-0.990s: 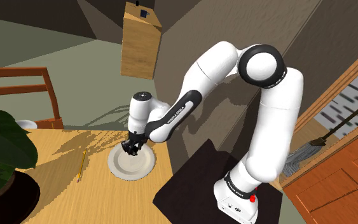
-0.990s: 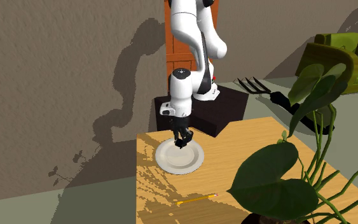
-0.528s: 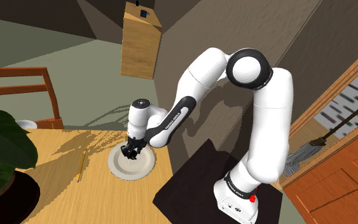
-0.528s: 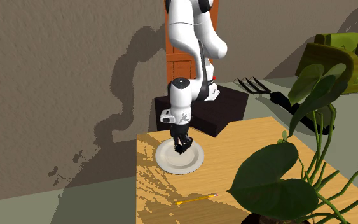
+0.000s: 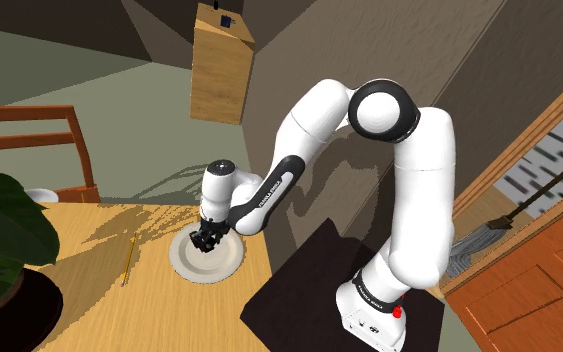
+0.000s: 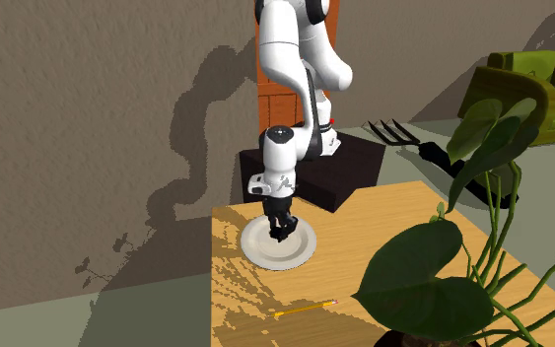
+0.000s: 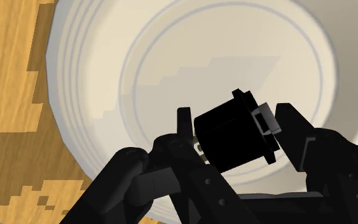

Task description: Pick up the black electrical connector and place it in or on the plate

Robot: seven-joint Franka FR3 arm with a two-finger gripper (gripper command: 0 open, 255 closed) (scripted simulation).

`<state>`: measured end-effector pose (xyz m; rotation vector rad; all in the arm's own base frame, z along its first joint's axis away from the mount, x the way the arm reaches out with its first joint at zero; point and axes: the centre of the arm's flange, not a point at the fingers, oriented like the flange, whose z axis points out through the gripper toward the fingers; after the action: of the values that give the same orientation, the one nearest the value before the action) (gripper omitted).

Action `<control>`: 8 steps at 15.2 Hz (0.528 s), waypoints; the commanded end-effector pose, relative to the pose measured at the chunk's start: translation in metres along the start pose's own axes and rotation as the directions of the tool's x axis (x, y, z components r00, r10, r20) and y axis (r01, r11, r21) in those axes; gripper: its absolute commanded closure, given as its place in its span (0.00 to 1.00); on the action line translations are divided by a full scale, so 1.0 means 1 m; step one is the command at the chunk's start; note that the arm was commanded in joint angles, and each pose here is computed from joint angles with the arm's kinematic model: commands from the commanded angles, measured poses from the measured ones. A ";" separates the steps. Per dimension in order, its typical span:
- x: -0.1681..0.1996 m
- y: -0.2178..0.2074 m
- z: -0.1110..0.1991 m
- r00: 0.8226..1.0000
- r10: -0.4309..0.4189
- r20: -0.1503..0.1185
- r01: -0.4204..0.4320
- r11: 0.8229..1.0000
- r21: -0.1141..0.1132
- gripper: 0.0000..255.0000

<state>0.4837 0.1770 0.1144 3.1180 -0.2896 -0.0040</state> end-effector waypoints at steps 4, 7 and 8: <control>-0.002 -0.001 0.001 1.000 -0.002 0.003 0.002 1.000 0.000 0.00; -0.002 -0.001 0.001 1.000 -0.002 0.003 0.002 1.000 0.000 0.00; -0.002 -0.001 0.001 1.000 -0.002 0.003 0.002 1.000 0.000 0.00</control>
<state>0.4819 0.1784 0.1132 3.1185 -0.2859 -0.0086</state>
